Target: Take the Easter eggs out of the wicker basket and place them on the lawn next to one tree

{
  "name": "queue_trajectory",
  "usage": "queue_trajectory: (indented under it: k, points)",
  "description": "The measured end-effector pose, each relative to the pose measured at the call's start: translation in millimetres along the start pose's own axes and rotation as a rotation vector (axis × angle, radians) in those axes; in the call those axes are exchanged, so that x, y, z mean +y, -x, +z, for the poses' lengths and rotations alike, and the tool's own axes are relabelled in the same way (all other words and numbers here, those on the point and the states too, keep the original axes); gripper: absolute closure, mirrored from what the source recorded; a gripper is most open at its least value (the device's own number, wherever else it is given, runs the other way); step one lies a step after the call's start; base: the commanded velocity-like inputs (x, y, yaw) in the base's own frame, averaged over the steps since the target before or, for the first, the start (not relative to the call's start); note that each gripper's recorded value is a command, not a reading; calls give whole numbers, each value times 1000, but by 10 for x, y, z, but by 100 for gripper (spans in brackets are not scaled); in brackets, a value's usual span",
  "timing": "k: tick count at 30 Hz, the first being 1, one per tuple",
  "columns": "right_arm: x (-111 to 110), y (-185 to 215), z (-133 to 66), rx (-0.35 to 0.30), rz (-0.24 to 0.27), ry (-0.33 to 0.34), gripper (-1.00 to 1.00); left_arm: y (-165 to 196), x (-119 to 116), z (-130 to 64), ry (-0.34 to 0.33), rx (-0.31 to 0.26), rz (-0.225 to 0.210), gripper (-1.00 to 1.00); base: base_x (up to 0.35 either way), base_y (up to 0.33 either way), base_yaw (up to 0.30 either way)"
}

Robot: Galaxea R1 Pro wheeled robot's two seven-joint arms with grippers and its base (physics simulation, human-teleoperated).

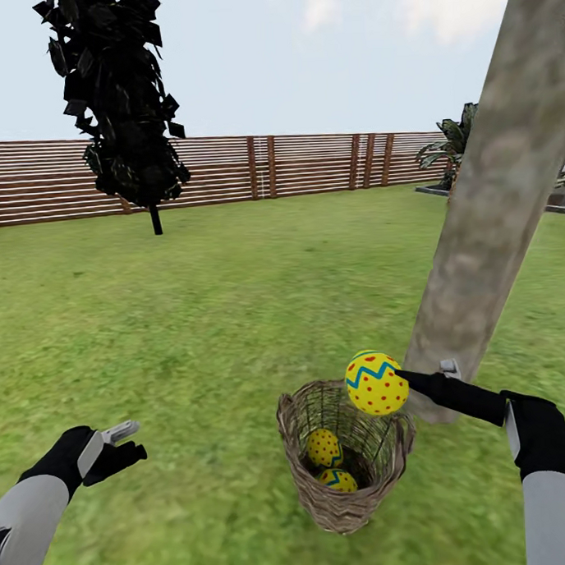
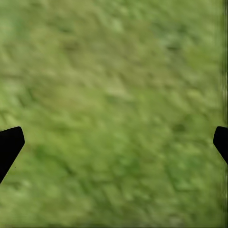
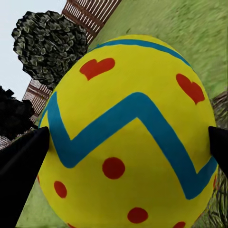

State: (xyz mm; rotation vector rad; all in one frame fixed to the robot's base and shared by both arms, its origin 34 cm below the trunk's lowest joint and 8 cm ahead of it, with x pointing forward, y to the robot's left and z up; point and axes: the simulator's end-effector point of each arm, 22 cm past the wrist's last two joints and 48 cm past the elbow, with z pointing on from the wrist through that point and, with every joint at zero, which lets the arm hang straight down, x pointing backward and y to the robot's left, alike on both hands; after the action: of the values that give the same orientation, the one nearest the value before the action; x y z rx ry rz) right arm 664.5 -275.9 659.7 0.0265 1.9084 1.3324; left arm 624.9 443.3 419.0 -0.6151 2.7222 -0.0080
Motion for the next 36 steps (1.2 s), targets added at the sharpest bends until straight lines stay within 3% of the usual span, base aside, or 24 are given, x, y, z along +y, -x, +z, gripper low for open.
queue_trajectory:
  k: [6, 16, 31, 36]
  points:
    - [15, 31, -100, -30, 30, 39, 100, -3, -8, 2, -1, 1, 0, -100, 51, -130, 0]
    - [19, 31, -102, -30, 30, 41, 100, -8, -21, 5, -3, 1, 0, -100, -9, -287, 0]
    - [-2, 9, -98, -27, 40, 42, 100, -5, -4, 7, 2, 1, 0, -100, -247, -201, 0]
    - [-149, 106, -350, -31, 33, -7, 100, -1, 5, 2, 3, 0, 0, -100, -106, -236, 0]
